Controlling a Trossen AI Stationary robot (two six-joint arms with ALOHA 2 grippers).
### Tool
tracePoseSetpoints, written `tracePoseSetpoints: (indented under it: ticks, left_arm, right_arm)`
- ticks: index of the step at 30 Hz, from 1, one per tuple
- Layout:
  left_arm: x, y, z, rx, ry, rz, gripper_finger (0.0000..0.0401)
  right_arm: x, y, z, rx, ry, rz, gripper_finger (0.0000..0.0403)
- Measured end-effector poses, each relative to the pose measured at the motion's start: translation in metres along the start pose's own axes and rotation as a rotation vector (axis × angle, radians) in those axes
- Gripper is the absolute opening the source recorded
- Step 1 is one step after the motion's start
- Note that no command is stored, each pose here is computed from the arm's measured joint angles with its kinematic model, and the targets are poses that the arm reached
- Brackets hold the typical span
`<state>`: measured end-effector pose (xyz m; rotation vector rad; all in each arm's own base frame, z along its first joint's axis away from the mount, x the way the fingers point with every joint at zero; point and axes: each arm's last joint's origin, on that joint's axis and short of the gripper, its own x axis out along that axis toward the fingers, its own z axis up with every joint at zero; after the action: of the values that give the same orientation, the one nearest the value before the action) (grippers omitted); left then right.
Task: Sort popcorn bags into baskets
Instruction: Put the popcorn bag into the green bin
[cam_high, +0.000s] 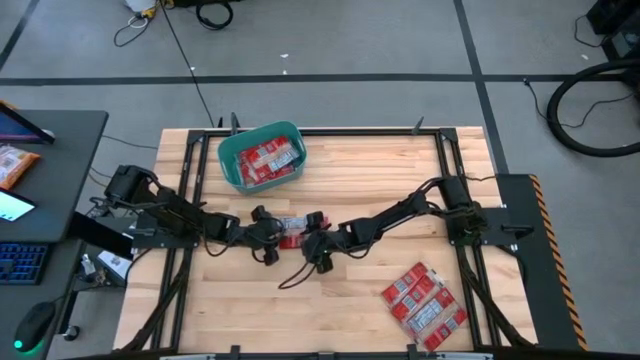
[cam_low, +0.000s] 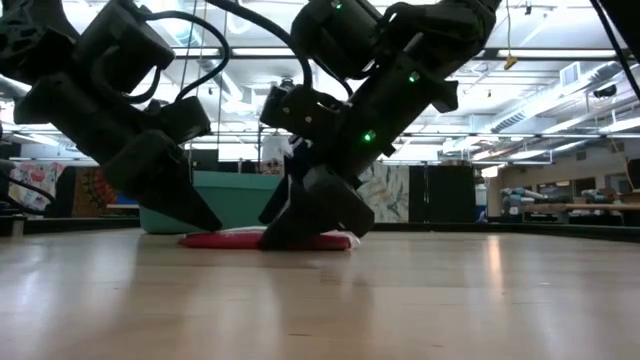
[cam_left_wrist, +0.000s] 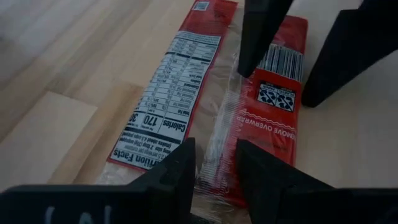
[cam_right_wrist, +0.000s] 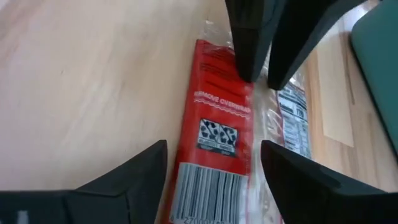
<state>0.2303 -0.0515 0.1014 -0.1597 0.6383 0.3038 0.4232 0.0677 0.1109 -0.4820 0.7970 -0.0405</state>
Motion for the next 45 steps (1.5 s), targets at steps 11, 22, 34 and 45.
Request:
tracePoseSetpoints:
  ticks: [11, 22, 34, 45]
  left_arm:
    - [-0.001, -0.002, -0.003, -0.007, 0.038, -0.042, 0.0121]
    - [-0.043, -0.022, 0.020, 0.048, -0.097, -0.248, 0.0121]
    - [-0.059, -0.032, 0.006, 0.094, -0.010, -0.293, 0.0121]
    - [-0.067, -0.043, -0.001, 0.114, 0.001, -0.344, 0.0121]
  right_arm:
    - [0.004, -0.006, -0.014, 0.000, 0.026, 0.050, 0.0125]
    - [0.001, -0.005, -0.004, -0.141, 0.045, -0.002, 0.0008]
    - [-0.017, -0.028, 0.040, -0.292, 0.102, -0.079, 0.0002]
    - [-0.036, -0.093, 0.085, -0.388, 0.116, -0.245, 0.0001]
